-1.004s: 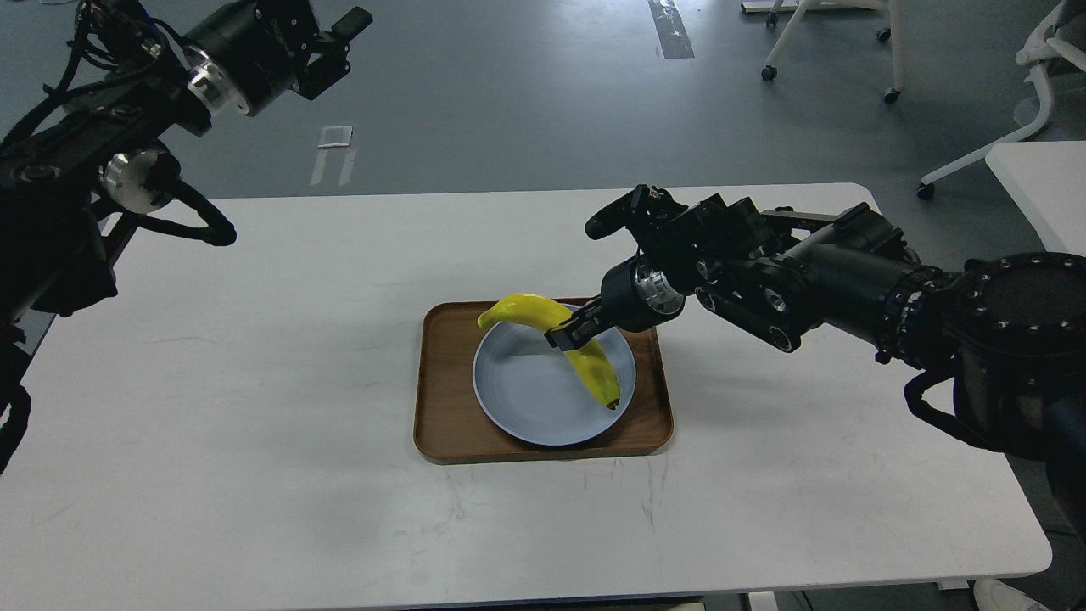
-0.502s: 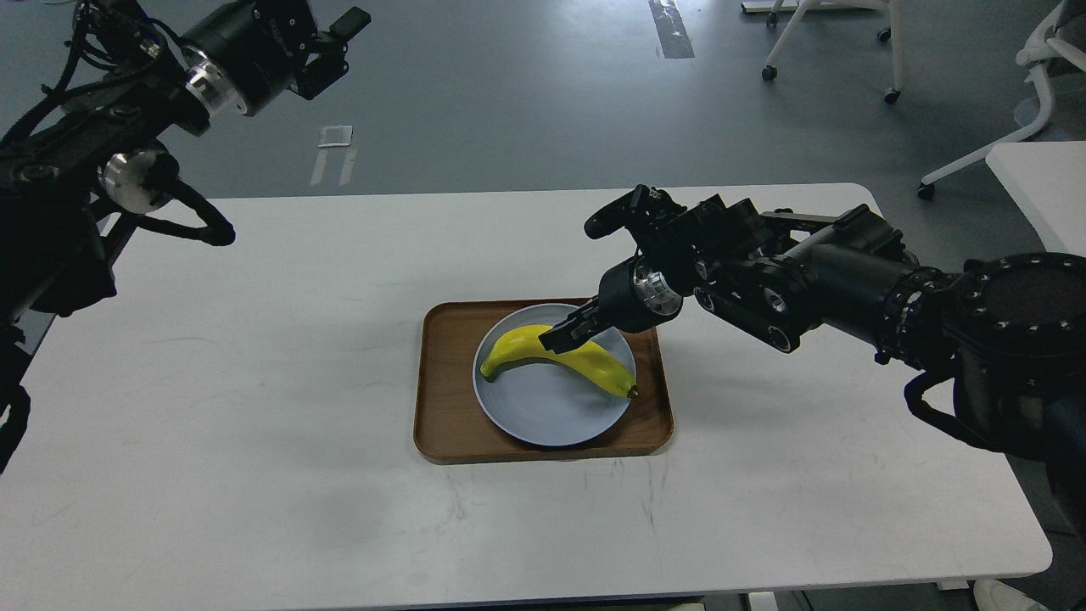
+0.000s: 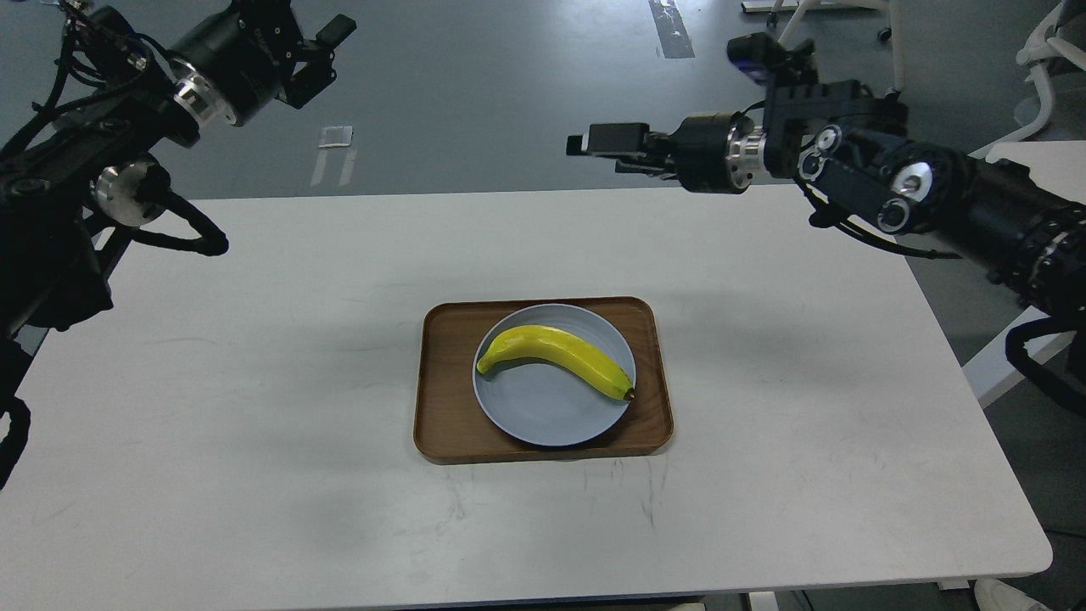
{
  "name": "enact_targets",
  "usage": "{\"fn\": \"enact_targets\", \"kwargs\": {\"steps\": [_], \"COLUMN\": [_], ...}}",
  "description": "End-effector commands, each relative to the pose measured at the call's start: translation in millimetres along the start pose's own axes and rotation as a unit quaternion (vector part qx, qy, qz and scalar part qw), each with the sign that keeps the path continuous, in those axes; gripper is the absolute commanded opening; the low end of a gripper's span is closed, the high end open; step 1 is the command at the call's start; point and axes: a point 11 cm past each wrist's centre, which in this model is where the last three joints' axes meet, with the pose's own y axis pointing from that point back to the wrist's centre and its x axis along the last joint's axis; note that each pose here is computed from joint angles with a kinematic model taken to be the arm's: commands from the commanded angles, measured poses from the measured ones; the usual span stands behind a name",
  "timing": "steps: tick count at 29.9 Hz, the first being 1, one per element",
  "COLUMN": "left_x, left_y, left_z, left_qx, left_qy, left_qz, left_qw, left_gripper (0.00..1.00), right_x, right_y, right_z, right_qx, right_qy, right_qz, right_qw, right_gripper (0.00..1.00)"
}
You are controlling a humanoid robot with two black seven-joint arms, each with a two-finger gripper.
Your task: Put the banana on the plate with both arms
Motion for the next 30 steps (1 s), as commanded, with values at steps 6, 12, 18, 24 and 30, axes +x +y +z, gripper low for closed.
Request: {"fn": "enact_targets", "kwargs": {"steps": [6, 12, 18, 24, 30], "left_x": [1.4, -8.3, -11.8, -10.1, -13.1], "left_y": [12.0, 22.3, 43.5, 67.6, 77.4], "left_z": [-21.0, -51.8, -86.3, -112.8, -126.1], "left_qx": [-0.002, 0.008, 0.017, 0.029, 0.041], "left_qy": [0.036, 0.072, 0.115, 0.143, 0.151], "left_qz": [0.020, 0.030, 0.057, 0.084, 0.090], "left_qw": [0.999, 0.997, 0.992, 0.986, 0.984], "left_gripper": [0.97, 0.97, 0.98, 0.98, 0.98], "right_x": [31.4, 19.5, 4.9, 0.6, -6.5], "right_y": [80.7, 95.3, 93.4, 98.2, 99.0], "right_z": [65.5, 91.0, 101.8, 109.0, 114.6], "right_qx": [0.093, 0.137, 0.141, 0.145, 0.141], "right_qy": [-0.262, -0.355, -0.381, -0.394, -0.401], "right_qz": [0.207, 0.270, 0.278, 0.290, 0.290], "right_qw": [0.938, 0.884, 0.871, 0.860, 0.857], "right_gripper": [0.99, 1.00, 1.00, 1.00, 1.00]}}
